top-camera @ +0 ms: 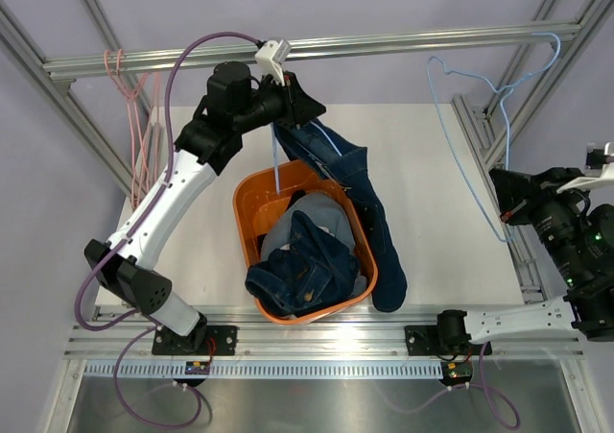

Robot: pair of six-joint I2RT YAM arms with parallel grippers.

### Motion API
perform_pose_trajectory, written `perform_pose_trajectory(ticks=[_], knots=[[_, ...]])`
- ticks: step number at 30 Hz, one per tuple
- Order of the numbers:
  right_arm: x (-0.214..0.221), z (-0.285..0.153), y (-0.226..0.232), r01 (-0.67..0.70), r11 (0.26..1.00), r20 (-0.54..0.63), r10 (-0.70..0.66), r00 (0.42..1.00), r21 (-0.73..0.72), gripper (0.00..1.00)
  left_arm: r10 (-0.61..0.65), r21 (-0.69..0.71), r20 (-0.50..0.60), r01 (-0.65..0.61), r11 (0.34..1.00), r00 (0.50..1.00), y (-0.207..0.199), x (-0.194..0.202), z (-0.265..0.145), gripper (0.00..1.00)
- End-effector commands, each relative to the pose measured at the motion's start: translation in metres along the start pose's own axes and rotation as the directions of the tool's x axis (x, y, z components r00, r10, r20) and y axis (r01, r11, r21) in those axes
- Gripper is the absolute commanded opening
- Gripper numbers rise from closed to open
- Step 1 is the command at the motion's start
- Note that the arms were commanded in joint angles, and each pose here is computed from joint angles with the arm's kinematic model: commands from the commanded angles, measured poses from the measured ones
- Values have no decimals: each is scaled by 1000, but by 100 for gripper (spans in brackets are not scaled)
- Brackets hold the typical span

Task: Remove the skirt from the hanger
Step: Place the hanger at the clothesline.

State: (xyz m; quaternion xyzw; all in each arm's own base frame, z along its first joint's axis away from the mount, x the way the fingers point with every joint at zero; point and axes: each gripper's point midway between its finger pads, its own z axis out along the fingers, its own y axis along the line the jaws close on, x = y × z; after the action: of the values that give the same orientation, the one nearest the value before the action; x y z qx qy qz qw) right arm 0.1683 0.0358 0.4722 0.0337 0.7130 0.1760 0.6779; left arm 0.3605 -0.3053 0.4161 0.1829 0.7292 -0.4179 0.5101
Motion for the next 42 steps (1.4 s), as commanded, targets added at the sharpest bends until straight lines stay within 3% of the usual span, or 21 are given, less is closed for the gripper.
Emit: perform_pose_trajectory(ticks=[1, 4, 5, 8, 11, 12, 13, 19, 23, 33, 42], knots=[[6, 5, 6, 32, 998, 20, -33, 999, 52, 0, 45, 219, 106, -67, 974, 993, -65, -38, -19, 0], [5, 7, 20, 38, 999, 31, -39, 999, 25, 0, 39, 247, 109, -65, 967, 993, -78, -39, -18, 0], [7, 10, 28, 150, 989, 31, -150, 988, 12, 0, 35, 253, 111, -62, 965, 993, -80, -40, -17, 0], [13, 19, 62, 201, 979, 19, -201, 979, 12, 0, 38, 276, 108, -67, 959, 993, -92, -40, -14, 0], [24, 48, 70, 227, 973, -64, -225, 972, 32, 0, 43, 284, 106, -72, 956, 993, -102, -38, -13, 0], [38, 58, 77, 235, 972, -114, -236, 965, -20, 0, 44, 283, 109, -74, 956, 993, -103, -39, -13, 0], [40, 73, 61, 236, 970, -129, -227, 965, 64, 0, 45, 288, 104, -74, 955, 994, -107, -36, -13, 0], [47, 91, 58, 159, 986, -132, -152, 980, 51, 0, 57, 294, 79, -78, 953, 995, -115, -28, -15, 0], [38, 94, 34, 139, 982, -98, -127, 987, 126, 0, 59, 303, 78, -80, 950, 995, -118, -27, -15, 0], [44, 136, -16, 108, 985, -147, -88, 985, 137, 0, 66, 387, 70, -89, 918, 995, -157, -16, -7, 0], [53, 145, -49, 55, 989, -178, -29, 984, 140, 0, 84, 408, 56, -99, 908, 995, -168, -7, -7, 0]])
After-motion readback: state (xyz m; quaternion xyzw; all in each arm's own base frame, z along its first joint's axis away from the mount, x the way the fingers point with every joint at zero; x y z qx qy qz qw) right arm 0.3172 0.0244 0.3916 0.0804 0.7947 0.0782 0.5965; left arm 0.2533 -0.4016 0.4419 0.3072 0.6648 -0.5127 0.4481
